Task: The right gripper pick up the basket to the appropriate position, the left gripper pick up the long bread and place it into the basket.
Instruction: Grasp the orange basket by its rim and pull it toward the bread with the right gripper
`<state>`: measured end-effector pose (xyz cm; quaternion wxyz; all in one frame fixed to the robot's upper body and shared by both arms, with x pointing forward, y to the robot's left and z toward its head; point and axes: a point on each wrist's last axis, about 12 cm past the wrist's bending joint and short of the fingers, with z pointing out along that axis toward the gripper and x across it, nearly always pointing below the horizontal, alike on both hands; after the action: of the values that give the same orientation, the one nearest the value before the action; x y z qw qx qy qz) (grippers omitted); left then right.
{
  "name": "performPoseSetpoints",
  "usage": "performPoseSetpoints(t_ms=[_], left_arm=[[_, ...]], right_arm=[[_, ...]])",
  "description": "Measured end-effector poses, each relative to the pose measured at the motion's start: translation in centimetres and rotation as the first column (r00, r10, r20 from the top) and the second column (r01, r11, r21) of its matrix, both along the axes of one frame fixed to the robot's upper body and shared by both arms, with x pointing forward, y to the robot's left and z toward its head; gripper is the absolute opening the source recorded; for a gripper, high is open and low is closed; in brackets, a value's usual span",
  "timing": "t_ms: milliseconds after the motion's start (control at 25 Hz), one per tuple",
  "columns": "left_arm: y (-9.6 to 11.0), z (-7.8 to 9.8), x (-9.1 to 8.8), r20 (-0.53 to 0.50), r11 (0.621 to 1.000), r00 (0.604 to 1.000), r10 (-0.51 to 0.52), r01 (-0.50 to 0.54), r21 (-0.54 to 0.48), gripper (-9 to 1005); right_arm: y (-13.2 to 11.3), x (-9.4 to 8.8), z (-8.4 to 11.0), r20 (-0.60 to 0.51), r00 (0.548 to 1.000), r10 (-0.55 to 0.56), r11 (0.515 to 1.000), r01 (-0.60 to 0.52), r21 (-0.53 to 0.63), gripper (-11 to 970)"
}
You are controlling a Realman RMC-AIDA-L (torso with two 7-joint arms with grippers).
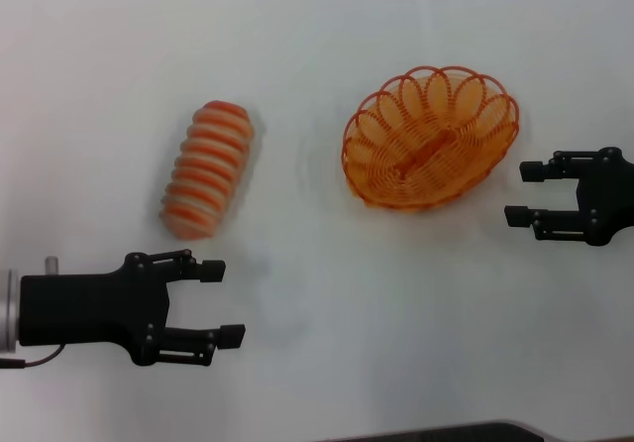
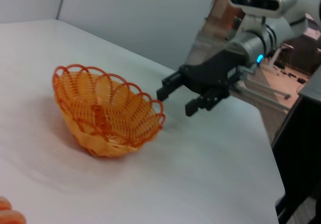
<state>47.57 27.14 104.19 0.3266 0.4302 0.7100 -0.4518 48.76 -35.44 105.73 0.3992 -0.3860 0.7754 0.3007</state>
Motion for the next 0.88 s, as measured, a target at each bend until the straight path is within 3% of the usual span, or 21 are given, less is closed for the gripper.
performPoseSetpoints(t_ms=[880], left_arm=[[-0.42, -0.13, 0.09, 0.054, 1.000, 0.998, -0.015, 0.015, 0.000, 872]], right_arm=[[0.33, 0.17, 0.30, 0.006, 1.000, 0.025, 1.000, -0.025, 0.013, 693]])
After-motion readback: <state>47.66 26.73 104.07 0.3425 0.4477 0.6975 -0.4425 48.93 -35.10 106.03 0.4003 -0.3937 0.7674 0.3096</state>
